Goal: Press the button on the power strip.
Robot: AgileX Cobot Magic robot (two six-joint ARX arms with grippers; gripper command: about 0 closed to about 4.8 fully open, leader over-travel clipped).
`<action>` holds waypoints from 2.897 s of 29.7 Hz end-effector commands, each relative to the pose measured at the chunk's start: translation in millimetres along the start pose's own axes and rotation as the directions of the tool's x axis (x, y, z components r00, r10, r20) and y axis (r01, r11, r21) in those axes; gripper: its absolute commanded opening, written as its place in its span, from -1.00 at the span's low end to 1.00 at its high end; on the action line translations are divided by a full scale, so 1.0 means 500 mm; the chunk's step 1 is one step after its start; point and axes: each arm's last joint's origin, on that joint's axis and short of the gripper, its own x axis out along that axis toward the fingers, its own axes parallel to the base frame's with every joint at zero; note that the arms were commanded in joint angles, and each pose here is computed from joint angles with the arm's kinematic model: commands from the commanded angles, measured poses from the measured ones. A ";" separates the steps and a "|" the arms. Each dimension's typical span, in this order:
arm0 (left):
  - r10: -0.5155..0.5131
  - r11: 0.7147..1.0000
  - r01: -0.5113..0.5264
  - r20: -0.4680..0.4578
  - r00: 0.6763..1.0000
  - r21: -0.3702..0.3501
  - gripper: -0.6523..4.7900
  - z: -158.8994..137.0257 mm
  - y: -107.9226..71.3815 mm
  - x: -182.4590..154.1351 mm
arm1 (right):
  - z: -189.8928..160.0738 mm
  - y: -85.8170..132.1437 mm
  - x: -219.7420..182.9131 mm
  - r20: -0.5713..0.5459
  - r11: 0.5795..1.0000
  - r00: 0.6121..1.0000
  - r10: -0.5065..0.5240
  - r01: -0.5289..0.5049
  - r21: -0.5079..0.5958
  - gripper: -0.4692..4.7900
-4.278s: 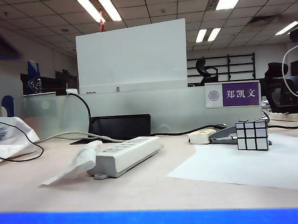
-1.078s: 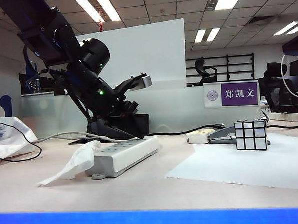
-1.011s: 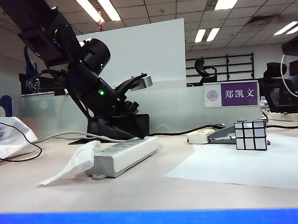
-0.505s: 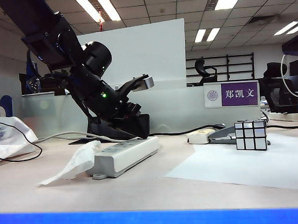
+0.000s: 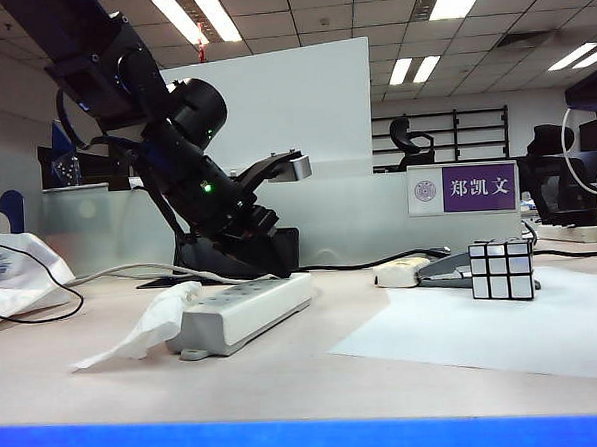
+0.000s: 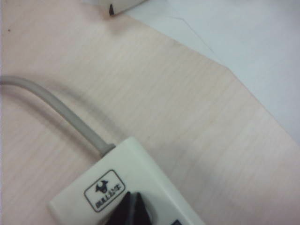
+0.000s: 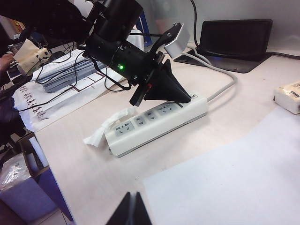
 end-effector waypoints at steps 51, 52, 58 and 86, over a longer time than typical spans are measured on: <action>0.245 0.954 -0.172 0.309 0.919 -0.245 -0.78 -0.072 -0.174 -0.326 | 0.026 0.004 -0.001 0.095 1.000 0.995 -0.009 0.007 0.024 -0.82; 0.271 0.947 -0.192 0.320 0.908 -0.257 -0.78 -0.081 -0.184 -0.339 | 0.028 0.004 -0.001 0.103 1.000 0.995 -0.015 0.012 0.028 -0.82; 0.422 0.889 -0.298 0.370 0.827 -0.347 -0.78 -0.149 -0.248 -0.413 | 0.041 0.006 -0.003 0.163 0.999 0.986 -0.035 0.033 0.012 -0.82; 0.720 0.645 -0.382 0.357 0.595 -0.662 -0.78 -0.326 -0.380 -0.517 | 0.046 0.005 -0.004 0.188 0.989 0.980 -0.059 0.032 0.146 -0.82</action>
